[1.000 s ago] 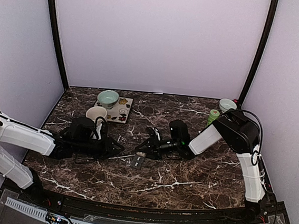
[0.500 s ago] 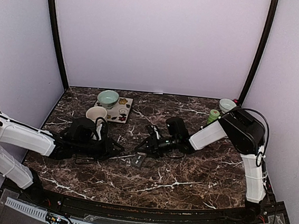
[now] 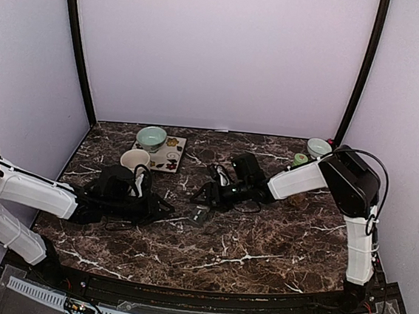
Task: Sort the pills into containers
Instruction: Place the pill container at the center of the board.
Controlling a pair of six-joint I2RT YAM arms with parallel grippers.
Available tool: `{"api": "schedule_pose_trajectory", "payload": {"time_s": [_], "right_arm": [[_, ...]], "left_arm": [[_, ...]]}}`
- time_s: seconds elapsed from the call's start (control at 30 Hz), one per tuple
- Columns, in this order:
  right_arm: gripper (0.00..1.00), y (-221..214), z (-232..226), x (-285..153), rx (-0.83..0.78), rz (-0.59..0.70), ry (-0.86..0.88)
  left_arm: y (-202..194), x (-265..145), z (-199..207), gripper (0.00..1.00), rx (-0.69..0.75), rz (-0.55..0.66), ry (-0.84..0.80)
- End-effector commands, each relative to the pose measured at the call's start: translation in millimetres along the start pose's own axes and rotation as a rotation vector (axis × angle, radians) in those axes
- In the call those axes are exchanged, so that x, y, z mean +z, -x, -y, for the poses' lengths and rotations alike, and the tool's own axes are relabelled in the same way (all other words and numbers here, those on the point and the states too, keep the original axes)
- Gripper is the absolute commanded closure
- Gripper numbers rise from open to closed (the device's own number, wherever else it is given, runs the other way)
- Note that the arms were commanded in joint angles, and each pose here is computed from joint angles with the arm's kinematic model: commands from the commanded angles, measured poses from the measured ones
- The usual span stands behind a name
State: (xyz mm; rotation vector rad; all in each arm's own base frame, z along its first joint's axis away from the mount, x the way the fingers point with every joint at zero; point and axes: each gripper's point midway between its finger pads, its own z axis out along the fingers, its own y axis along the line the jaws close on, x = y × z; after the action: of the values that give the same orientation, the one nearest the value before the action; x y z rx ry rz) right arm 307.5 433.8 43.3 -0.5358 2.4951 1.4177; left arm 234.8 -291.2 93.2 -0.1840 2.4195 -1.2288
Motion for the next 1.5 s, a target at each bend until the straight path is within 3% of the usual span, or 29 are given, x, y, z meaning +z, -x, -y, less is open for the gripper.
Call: {"api": "schedule_pose_trajectory", "payload": {"time_s": [0.0,0.6,0.83,0.97,1.1,1.27,1.47], "right_arm": [[0.27,-21,54,-8,0.074,-0.039,-0.224],[0.25,-15,71,-36,0.046,0.026,-0.413],[0.26,-2,55,-75,0.067,0.134,-0.548],[0.29,-22,55,-84,0.101,0.12,-0.613],[0.37,-37,50,-85,0.108,0.101,-0.657],[0.59,-50,48,-74,0.111,0.064,-0.684],[0.7,-43,45,-63,0.106,0.048,-0.705]], "left_arm": [[-4,-1,0,0.67,0.026,-0.003,-0.001],[-5,4,2,0.67,0.041,-0.011,-0.001],[0,27,1,0.67,0.077,-0.025,0.019],[4,43,1,0.68,0.092,-0.032,0.028],[8,55,-2,0.7,0.098,-0.036,0.051],[14,63,-8,0.73,0.116,-0.034,0.101],[17,68,-16,0.75,0.138,-0.04,0.15]]}}
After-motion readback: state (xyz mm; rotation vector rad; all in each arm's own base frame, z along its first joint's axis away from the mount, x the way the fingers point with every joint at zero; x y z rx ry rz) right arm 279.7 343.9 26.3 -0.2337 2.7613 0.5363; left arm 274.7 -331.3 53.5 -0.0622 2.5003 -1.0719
